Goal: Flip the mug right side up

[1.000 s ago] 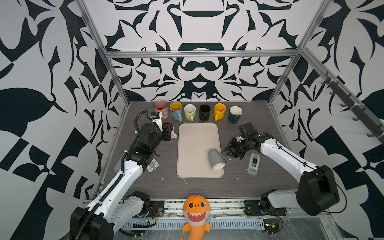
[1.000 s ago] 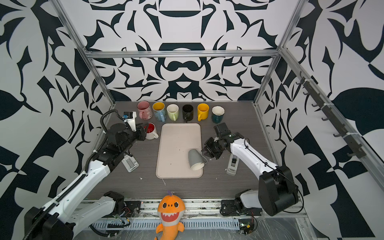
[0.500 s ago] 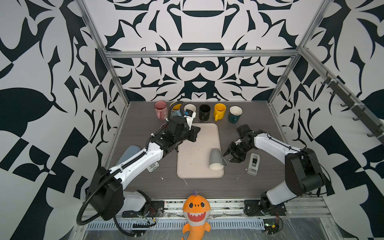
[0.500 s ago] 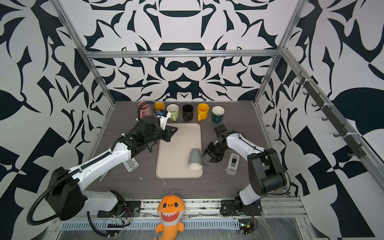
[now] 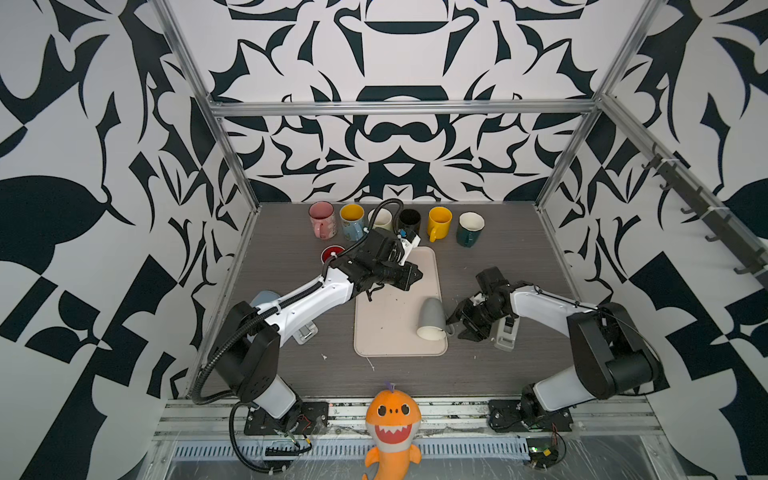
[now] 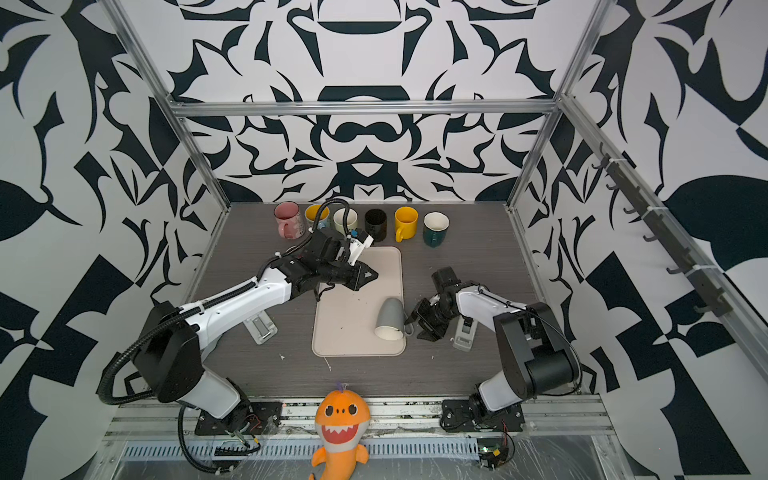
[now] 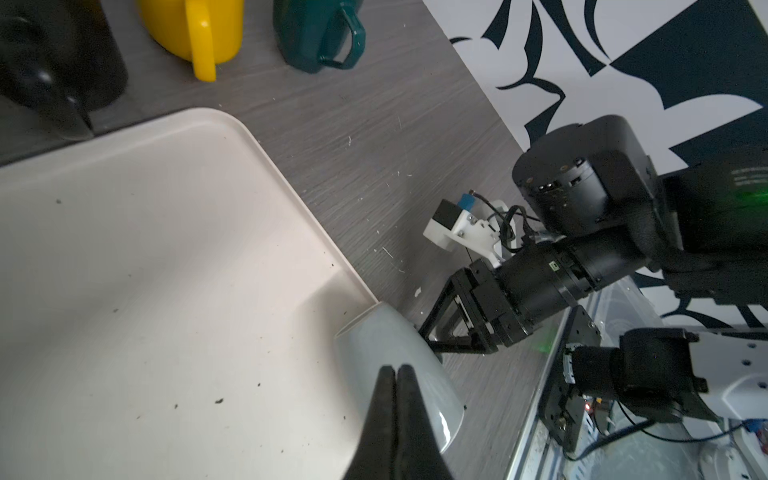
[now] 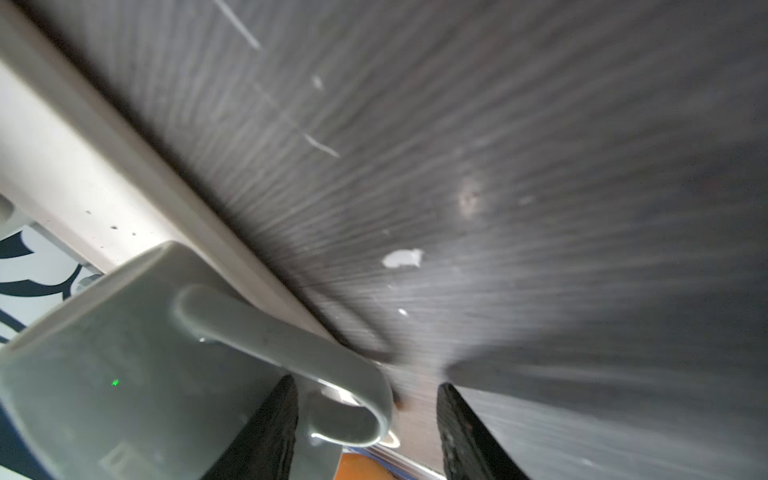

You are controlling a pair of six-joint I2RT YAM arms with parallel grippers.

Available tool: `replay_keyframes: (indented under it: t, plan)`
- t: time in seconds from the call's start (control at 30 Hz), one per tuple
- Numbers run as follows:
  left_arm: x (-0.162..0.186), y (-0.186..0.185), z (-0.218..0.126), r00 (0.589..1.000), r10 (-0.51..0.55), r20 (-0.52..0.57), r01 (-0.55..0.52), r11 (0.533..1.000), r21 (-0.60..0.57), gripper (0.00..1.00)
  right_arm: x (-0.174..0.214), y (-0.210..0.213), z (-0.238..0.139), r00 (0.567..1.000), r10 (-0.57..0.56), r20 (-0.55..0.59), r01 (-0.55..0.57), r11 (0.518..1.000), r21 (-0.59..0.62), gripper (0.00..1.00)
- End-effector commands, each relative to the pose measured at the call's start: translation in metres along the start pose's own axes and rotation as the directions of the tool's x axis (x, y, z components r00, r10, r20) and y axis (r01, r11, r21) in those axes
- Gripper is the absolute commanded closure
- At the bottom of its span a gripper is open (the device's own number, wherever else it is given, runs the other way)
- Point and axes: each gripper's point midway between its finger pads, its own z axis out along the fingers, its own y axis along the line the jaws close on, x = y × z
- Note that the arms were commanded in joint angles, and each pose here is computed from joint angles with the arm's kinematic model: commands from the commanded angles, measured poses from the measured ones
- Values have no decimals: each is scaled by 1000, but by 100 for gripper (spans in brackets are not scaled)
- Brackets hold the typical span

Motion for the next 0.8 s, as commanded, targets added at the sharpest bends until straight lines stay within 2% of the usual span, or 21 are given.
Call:
replay_keyframes:
  t: [0.0,0.4,0.77]
  plan:
    - [26,-6,8,991,-9,-130,14,999,40,100,-5,15,-2,1000,-17,26,19,997,-80,44]
    - [38,6,20,983,-27,-183,28,1000,4,100,-7,8,3,999,-36,32,38,998,-58,66]
    - [43,11,29,976,-38,-215,39,999,1,100,-3,9,11,989,-143,46,142,990,24,69]
